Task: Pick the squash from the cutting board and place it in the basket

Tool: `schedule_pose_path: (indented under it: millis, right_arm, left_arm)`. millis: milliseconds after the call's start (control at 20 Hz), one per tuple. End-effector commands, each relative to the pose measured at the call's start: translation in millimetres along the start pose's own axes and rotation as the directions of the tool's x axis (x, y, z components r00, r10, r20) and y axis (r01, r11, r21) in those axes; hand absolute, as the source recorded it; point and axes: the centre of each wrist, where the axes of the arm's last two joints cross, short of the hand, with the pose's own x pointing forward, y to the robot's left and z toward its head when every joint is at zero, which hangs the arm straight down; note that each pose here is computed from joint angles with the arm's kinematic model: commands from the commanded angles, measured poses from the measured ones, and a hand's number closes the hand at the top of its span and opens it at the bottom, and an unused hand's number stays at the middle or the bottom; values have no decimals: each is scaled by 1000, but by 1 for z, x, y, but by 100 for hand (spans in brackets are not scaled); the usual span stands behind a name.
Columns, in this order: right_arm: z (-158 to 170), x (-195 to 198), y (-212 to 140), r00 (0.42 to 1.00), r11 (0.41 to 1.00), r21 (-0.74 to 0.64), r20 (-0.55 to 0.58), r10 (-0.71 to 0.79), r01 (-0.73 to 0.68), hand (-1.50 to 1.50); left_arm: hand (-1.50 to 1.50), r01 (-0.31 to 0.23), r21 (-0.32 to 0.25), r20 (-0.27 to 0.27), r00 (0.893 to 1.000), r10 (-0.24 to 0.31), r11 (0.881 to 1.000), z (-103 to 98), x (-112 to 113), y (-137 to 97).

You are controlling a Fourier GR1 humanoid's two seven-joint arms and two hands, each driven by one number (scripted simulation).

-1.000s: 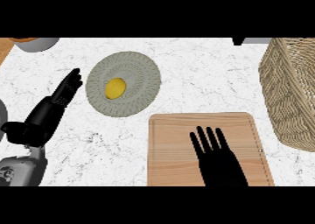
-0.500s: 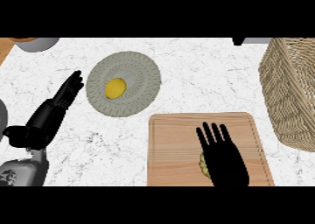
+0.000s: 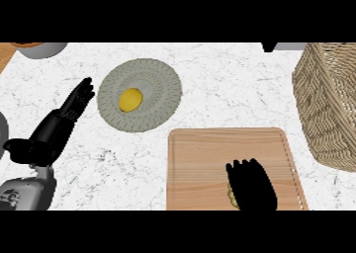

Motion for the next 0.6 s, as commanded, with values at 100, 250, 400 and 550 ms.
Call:
schedule_pose_path:
  millis: [100, 250, 400, 550]
  right_arm:
    - [0, 13, 20, 999, 999, 2, 21, 44, -44, 150]
    - [-13, -5, 21, 986, 988, 25, 63, 151, -153, 150]
    - [0, -13, 6, 990, 994, -44, 93, 107, -103, 150]
    - [33, -39, 28, 981, 984, -95, 136, -140, 154, 150]
  left_arm:
    - [0, -10, 6, -16, 1000, 10, 1000, -4, -4, -12]
    - [0, 8, -5, -10, 1000, -8, 1000, 12, -4, -11]
    - [0, 0, -6, -12, 1000, 0, 1000, 15, -11, -12]
    - [0, 20, 28, 0, 1000, -20, 999, 3, -11, -1]
